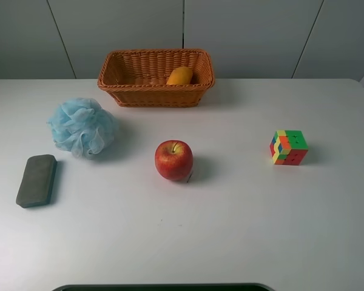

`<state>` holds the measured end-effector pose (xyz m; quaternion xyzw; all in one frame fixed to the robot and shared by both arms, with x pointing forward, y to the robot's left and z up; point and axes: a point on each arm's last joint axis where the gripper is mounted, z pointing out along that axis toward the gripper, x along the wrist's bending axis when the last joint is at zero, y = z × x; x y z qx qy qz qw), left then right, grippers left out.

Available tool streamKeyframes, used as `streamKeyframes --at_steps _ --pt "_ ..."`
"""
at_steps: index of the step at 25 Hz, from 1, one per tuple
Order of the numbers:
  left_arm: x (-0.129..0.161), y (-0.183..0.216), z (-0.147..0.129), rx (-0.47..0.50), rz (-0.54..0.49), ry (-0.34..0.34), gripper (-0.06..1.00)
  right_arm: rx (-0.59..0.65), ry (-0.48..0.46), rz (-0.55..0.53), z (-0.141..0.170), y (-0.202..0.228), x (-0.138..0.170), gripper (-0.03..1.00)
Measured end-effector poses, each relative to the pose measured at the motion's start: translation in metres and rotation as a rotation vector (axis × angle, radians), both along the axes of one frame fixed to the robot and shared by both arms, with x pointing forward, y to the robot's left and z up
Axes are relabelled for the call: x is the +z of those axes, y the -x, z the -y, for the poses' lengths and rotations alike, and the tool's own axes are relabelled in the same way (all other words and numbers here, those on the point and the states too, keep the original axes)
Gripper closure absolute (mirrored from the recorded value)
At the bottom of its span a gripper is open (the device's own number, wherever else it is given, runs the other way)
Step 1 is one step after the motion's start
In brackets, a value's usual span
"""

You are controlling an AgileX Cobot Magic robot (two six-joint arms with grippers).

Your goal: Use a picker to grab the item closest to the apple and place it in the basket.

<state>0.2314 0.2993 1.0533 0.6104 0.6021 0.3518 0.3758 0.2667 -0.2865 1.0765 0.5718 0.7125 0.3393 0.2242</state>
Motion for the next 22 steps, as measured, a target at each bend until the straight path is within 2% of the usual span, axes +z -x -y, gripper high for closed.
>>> streamKeyframes --at_steps 8,22 --pt "0.000 0.000 0.000 0.001 0.000 -0.002 0.22 -0.167 -0.013 0.222 0.007 0.036 -0.024 0.27" --pt "0.000 0.000 0.000 0.001 0.000 -0.002 0.22 -0.201 -0.007 0.243 0.007 0.036 -0.023 0.27"
